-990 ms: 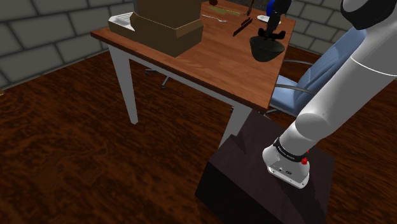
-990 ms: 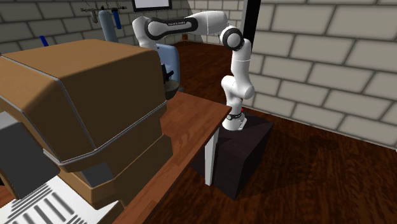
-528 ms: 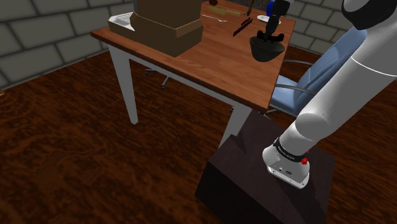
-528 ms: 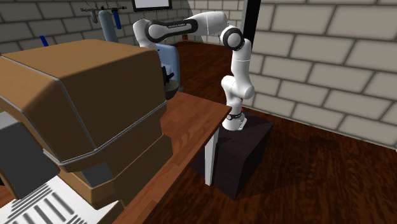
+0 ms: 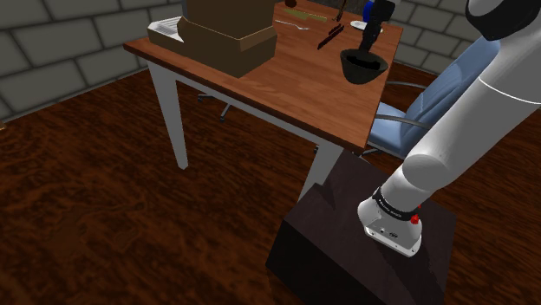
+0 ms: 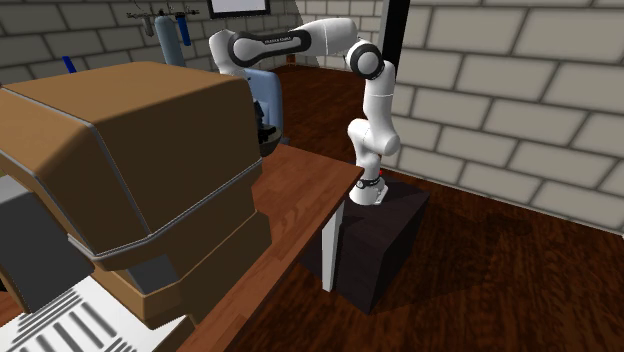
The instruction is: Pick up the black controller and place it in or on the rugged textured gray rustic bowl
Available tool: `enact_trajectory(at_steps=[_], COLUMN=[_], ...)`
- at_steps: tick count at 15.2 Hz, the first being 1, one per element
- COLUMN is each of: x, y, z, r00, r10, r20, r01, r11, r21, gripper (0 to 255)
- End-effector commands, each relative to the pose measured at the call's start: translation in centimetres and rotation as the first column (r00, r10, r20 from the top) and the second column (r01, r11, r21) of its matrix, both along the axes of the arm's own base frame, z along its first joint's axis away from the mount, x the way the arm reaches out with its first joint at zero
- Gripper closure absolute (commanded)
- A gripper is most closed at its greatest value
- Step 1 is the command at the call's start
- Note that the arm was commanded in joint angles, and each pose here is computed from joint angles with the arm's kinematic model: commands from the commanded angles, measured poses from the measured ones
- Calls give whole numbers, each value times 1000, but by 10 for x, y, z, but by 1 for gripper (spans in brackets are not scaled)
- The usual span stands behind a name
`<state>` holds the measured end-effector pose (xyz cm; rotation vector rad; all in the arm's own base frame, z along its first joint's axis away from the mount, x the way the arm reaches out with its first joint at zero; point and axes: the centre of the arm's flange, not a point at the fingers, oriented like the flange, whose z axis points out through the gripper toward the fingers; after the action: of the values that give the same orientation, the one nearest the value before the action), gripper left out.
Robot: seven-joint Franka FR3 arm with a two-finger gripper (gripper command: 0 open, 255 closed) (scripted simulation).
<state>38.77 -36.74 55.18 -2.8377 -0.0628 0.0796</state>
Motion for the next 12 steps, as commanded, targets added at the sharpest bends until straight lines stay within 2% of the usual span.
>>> enact_trajectory(at_steps=[1, 4, 12], x=[1, 3, 3], y=[-4, -15, -15], z=[13, 48, 48], r00=[1000, 1000, 1000], r10=[0, 0, 0], r20=[0, 0, 0], r01=[0, 0, 0], r11=[1000, 1000, 1000], r21=[0, 0, 0], gripper=[0, 0, 0])
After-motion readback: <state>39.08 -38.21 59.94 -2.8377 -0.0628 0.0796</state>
